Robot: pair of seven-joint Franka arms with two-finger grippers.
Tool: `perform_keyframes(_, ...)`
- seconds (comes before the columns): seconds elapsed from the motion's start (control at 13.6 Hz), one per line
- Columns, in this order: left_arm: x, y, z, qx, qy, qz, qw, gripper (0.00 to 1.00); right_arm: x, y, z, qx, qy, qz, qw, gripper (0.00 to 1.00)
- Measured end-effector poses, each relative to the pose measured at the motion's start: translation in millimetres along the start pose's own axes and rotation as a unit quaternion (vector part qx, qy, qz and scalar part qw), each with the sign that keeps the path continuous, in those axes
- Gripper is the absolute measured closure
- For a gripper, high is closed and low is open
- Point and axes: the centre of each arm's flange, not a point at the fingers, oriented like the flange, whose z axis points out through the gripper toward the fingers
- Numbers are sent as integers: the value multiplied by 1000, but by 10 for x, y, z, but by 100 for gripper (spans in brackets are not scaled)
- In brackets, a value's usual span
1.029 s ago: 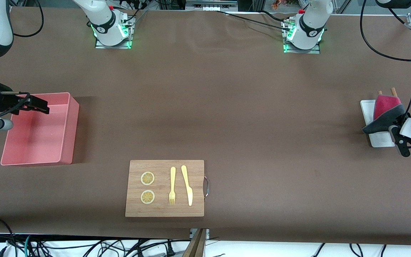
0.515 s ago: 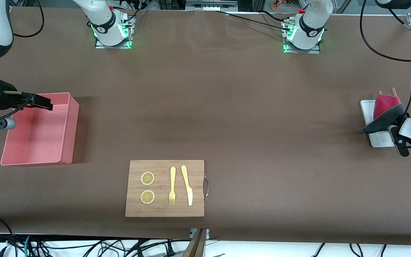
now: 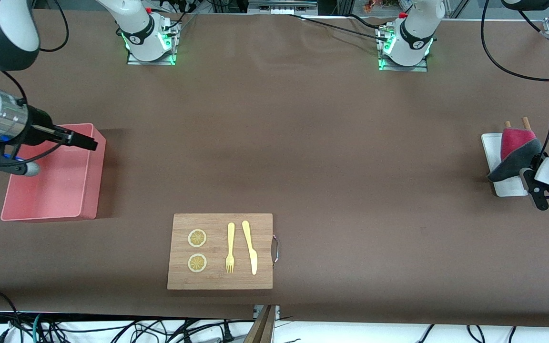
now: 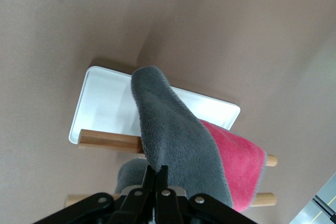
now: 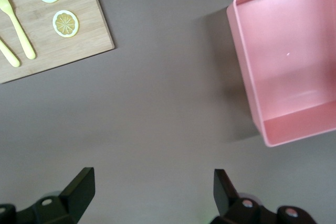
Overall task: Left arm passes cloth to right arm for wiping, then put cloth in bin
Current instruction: 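Carry the cloth with the left gripper while the right gripper approaches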
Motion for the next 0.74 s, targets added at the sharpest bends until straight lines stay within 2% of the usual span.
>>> perform_keyframes(0.15, 42, 61, -337, 7, -4, 0, 1000, 97, -103, -231, 27, 1, -2, 35, 999, 0)
perform_keyframes(0.37, 263, 224, -941, 27, -10, 8, 1000, 97, -183, -468, 59, 32, -16, 92, 995, 0)
perform_keyframes(0.44, 371, 284, -1131, 35, -3, 13, 999, 97, -188, -523, 76, 39, -19, 109, 993, 0)
perform_keyframes(0.51, 495, 354, -1300, 39, 16, 19, 999, 97, -200, -607, 95, 44, -17, 124, 991, 0)
perform_keyframes(0.74, 817, 526, -1659, 40, 105, 40, 993, 97, -317, -1027, 180, 56, -4, 181, 982, 0)
